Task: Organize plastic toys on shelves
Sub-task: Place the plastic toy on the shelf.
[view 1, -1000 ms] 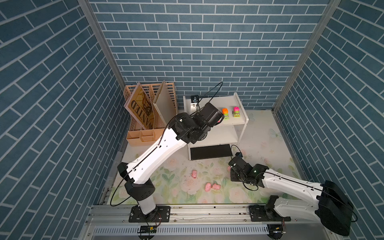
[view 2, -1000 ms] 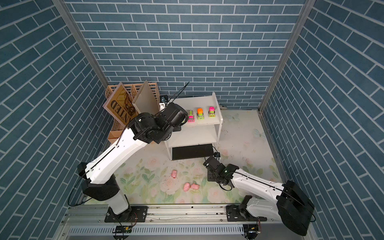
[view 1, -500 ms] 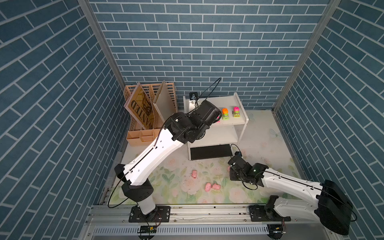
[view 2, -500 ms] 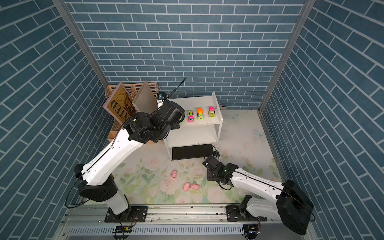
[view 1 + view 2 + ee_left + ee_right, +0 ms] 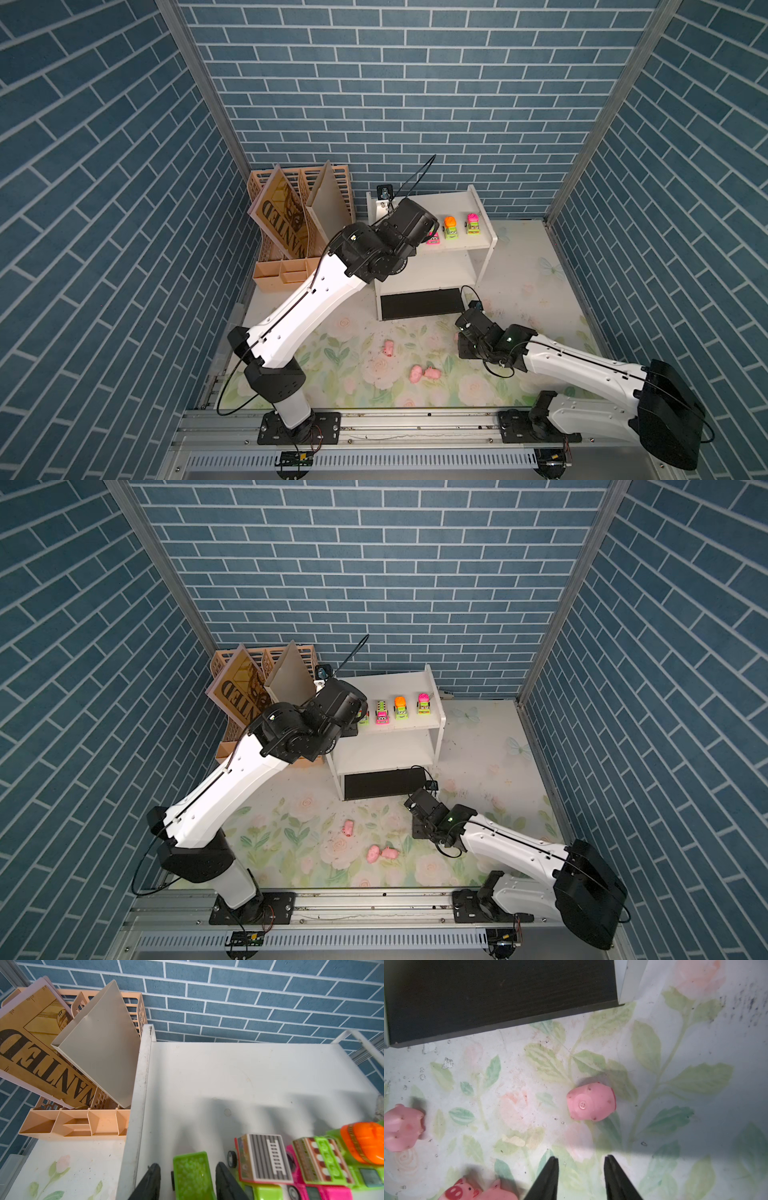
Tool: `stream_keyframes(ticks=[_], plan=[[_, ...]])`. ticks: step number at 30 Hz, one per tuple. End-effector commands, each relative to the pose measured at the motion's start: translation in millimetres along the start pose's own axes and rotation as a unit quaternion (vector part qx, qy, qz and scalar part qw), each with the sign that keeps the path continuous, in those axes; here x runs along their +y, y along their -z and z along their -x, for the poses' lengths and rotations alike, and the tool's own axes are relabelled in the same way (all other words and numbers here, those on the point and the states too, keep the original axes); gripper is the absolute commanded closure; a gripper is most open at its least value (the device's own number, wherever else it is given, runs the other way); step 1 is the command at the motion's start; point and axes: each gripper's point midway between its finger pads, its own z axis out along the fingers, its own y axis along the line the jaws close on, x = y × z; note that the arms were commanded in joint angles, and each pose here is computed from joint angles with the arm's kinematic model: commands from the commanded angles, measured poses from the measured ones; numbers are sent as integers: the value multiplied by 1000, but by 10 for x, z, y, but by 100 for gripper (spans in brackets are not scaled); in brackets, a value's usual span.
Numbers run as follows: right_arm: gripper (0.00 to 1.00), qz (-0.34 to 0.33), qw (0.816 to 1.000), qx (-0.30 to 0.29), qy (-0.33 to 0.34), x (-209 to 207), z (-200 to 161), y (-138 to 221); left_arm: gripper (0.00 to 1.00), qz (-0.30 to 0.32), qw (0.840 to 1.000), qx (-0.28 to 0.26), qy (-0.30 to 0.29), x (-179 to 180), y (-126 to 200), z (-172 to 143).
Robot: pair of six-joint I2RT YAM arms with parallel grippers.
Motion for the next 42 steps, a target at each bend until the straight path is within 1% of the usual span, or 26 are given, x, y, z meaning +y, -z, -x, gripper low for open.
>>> stream_keyframes(ticks=[1,3,6,12,16,22,27,31,34,39,42], plan=[[60,-11,1000,1,12,-47,1,17,59,3,1000,3,-2,30,-60,-6],[60,-11,1000,1,13,-46,-1,18,65,3,1000,1,1,40,-59,10],[60,-11,1000,1,13,-47,0,14,70,2,1000,-6,5,48,-42,52],[60,-12,1000,2,14,-42,1,3,71,-4,1000,-23,12,35,-19,155],[60,-13,1000,4,14,-45,-8,-8,70,2,1000,-19,4,-3,-78,174],[60,-15,1000,8,15,-61,-33,-18,68,10,1000,-11,-2,-17,-135,133],[60,-14,1000,5,15,-54,-21,-9,67,16,1000,0,-3,31,-126,75],[60,-13,1000,6,14,-47,-18,-12,62,19,1000,-1,2,76,-110,53],[60,-13,1000,3,14,-52,-10,-4,57,13,1000,-6,8,77,-78,87],[61,-13,1000,-3,13,-43,29,34,55,-9,1000,-17,15,19,18,221],[60,-12,1000,-10,16,-12,94,76,55,-29,999,-33,28,9,153,376]])
